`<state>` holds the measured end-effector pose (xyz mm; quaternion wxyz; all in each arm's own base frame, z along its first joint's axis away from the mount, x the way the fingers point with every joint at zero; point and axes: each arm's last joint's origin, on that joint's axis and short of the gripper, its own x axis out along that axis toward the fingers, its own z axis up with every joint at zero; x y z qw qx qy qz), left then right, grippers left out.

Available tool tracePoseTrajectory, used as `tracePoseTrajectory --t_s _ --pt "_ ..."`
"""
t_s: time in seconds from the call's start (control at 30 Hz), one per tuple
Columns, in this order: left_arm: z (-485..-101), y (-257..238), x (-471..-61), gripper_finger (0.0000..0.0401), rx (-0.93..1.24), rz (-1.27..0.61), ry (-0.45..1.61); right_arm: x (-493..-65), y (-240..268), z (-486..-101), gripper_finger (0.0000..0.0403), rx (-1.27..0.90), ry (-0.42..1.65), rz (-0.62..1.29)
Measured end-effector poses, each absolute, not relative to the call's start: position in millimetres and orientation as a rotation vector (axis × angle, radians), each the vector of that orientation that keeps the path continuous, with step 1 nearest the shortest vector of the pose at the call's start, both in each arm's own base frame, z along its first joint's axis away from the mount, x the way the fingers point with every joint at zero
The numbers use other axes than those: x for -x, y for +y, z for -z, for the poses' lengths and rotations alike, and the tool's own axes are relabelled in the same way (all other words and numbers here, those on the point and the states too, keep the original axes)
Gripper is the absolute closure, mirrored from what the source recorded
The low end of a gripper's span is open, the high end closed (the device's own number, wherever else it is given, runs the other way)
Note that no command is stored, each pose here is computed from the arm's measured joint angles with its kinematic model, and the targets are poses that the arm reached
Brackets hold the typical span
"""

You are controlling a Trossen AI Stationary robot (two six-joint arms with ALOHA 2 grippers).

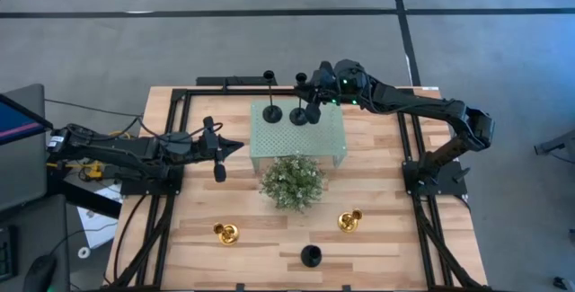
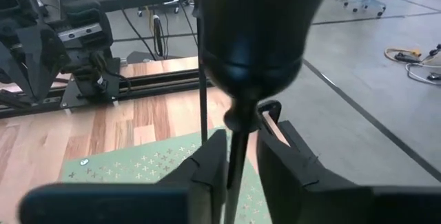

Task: Pick & Place candle stick holders
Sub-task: Put the top black candle holder on the shelf, then put the black candle holder on the shelf

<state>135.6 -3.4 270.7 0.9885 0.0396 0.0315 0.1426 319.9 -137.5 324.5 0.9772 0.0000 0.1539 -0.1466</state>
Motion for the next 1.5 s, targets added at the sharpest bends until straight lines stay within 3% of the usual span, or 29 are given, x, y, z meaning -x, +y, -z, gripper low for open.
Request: tracePoseTrajectory --t_s 0.27,0.5,1.1,1.5 --pt "-270 -3 -136 0.039 -0.08 -0.286 0.066 -305 -131 -343 0.0266 0.037 0.275 0.294" --pt "-270 -3 -136 0.039 -0.08 -0.286 0.066 -273 -114 -367 0.0246 0.054 0.303 0.282" --pt "-270 -3 -136 0.039 -0.08 -0.286 0.067 -180 -52 -386 0.0292 -0.175 0.536 0.208" --pt "-270 -3 -136 0.039 -0.08 -0.286 0.066 -152 -22 -385 0.0303 -0.339 0.627 0.139"
